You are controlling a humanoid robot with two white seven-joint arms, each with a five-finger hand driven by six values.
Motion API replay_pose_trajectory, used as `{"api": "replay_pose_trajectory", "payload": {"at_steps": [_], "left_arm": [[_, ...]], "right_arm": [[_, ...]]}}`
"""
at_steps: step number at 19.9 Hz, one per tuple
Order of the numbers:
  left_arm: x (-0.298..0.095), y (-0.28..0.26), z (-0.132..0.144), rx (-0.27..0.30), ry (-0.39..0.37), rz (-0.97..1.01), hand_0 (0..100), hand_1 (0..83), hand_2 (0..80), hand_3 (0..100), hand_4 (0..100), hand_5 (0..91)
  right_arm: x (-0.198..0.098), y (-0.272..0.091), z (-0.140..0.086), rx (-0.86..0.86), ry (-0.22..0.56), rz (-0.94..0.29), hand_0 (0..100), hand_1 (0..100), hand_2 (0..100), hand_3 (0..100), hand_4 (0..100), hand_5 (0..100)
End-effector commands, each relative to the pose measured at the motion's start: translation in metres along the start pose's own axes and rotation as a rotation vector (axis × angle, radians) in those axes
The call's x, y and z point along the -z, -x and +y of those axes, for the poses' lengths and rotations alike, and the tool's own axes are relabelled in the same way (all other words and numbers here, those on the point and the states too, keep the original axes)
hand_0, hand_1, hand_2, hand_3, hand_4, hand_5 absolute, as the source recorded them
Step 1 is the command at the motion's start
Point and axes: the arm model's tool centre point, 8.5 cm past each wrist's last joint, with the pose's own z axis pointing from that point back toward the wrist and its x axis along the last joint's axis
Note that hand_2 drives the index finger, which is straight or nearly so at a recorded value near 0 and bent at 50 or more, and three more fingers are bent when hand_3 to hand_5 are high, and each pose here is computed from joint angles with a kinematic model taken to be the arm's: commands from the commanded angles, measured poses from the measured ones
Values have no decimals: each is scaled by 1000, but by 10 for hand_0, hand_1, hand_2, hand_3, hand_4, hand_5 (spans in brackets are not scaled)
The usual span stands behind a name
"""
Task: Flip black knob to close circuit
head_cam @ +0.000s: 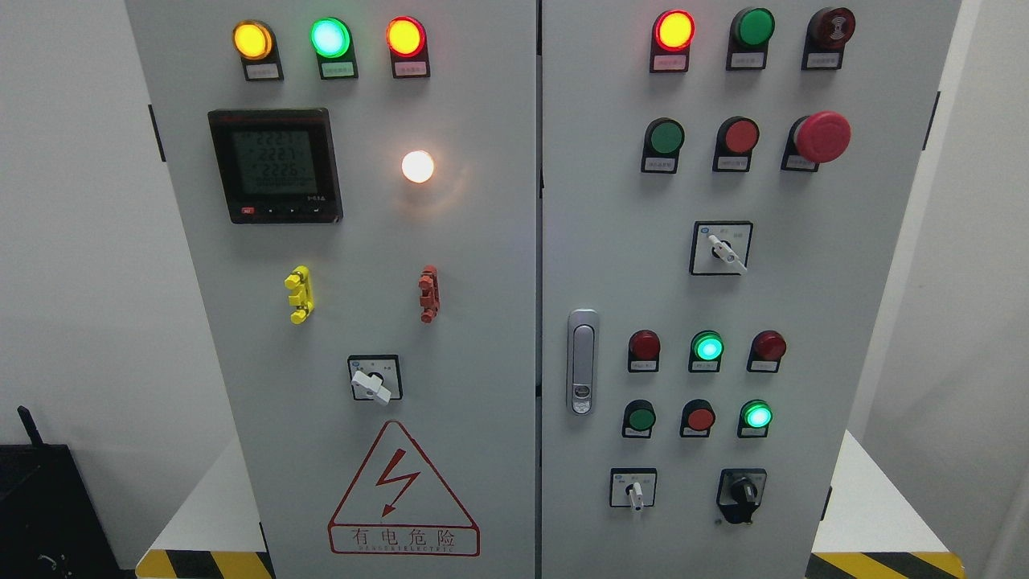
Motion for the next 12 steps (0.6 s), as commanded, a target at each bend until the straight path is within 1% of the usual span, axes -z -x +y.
{"api": "replay_pose_trajectory", "payload": {"at_steps": [1, 3, 5, 6, 7, 9, 10, 11, 12], "left_arm": [[0, 10, 0, -22, -1, -1, 0, 0, 0, 49, 28, 0], [0, 10, 0, -22, -1, -1, 0, 0, 0, 49, 28, 0], [0, 10, 0, -22, -1, -1, 0, 0, 0, 49, 28, 0], [0, 10, 0, -22, -1, -1, 0, 0, 0, 49, 28, 0], [0, 10, 1, -22, -2, -1, 0, 0, 0, 49, 28, 0], [0, 10, 0, -22, -1, -1, 0, 0, 0, 50, 28, 0], [0, 10, 1, -22, -2, -1, 0, 0, 0, 50, 28, 0], [0, 10, 0, -22, -1, -1, 0, 0, 0, 51, 29, 0], [0, 10, 0, -22, -1, -1, 0, 0, 0, 51, 29, 0]], "right_arm": [[-63, -210, 31, -122, -19, -672, 0, 8, 15, 82, 0, 4], [-80, -232, 29, -145, -2, -751, 0, 15, 24, 98, 17, 17], [-97, -252, 29, -152, 17, -826, 0, 24, 44, 135, 71, 46], [-106, -261, 29, -162, 27, -860, 0, 26, 52, 141, 79, 51], [-114, -269, 30, -175, 29, -893, 0, 28, 75, 161, 107, 65], [-129, -282, 27, -190, 60, -948, 0, 37, 140, 228, 179, 96], [-137, -288, 27, -204, 68, -978, 0, 42, 279, 422, 325, 182], [-146, -295, 28, -230, 82, -1017, 0, 50, 346, 559, 466, 292], [-154, -300, 25, -249, 96, -1050, 0, 54, 370, 587, 498, 356]]}}
